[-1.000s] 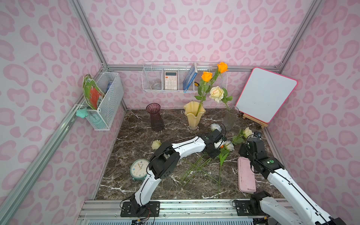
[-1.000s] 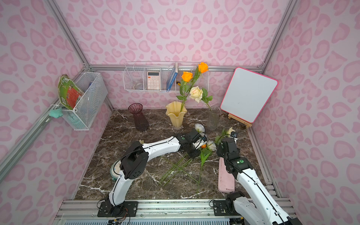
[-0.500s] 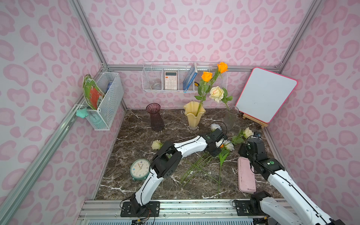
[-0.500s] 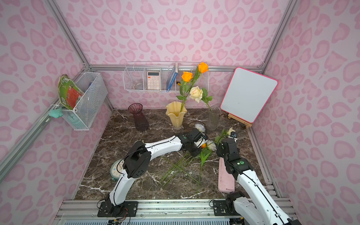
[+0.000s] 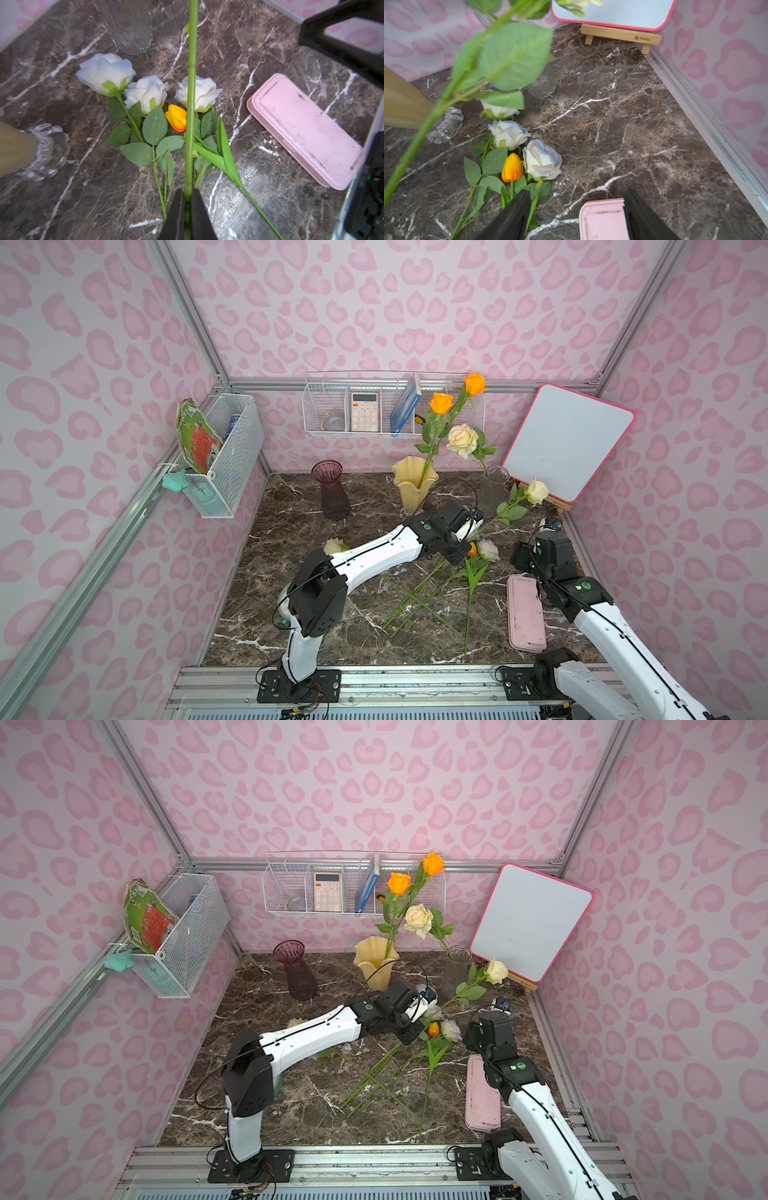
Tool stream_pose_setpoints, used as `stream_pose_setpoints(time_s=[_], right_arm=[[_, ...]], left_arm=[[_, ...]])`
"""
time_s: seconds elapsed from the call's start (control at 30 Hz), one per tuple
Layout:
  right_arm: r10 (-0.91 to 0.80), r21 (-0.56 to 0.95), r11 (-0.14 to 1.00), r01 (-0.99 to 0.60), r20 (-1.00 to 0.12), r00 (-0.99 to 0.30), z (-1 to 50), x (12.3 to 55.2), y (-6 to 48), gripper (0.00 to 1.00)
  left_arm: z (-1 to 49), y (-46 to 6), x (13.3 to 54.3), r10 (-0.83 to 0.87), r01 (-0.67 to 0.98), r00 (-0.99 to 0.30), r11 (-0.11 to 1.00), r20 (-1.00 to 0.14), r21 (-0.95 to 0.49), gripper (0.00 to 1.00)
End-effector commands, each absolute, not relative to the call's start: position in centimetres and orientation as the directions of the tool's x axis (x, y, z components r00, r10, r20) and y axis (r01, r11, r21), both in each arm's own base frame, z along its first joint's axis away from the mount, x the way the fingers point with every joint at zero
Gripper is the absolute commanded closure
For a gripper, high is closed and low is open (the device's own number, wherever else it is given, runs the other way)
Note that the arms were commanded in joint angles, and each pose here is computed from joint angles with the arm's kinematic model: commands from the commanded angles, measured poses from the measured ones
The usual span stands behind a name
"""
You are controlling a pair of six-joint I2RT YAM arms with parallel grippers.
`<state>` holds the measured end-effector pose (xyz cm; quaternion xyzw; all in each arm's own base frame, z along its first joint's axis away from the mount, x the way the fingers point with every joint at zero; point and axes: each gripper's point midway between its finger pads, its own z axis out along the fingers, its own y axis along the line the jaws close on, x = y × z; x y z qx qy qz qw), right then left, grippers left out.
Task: Arrange the flowers in different vases according to their colors
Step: Pick up the flower at the center of the board, then insert the flower into the vase.
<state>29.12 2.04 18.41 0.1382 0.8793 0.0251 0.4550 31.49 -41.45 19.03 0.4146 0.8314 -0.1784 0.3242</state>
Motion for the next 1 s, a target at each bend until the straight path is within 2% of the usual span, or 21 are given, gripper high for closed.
stream_pose_setpoints(time_s=[0.0, 0.2, 0.37, 0.5, 0.67, 0.97], right_arm=[[0.259, 0.206, 0.966, 0.158, -0.799, -0.542, 19.8, 29.3, 2.7, 0.26], [0.247, 0.207, 0.969, 0.134, -0.800, -0.547, 20.3, 29.7, 3.0, 0.26], [0.266, 0.237, 0.963, 0.126, -0.782, -0.563, 19.2, 29.9, 3.6, 0.25], [0.271, 0.242, 0.962, 0.130, -0.766, -0.583, 17.6, 30.1, 3.8, 0.26], [0.264, 0.225, 0.964, 0.141, -0.752, -0.605, 16.1, 30.5, 3.7, 0.26], [0.252, 0.206, 0.967, 0.149, -0.721, -0.646, 13.4, 31.5, 3.9, 0.27]], left_arm=[[23.6, -39.7, 32.3, 0.474, 0.748, -0.422, 0.664, -0.773, -0.001, 0.96], [35.6, -37.3, 32.8, 0.253, 0.726, -0.181, 0.686, -0.950, 0.045, 0.97], [45.5, -36.9, 32.2, 0.092, 0.732, 0.027, 0.676, -0.995, 0.082, 1.00], [52.0, -37.8, 32.5, -0.090, 0.756, 0.170, 0.651, -0.981, 0.071, 1.00], [54.6, -40.6, 35.4, -0.261, 0.807, 0.221, 0.590, -0.940, 0.026, 1.00], [51.4, -45.7, 43.6, -0.361, 0.868, 0.179, 0.496, -0.915, -0.026, 1.00]])
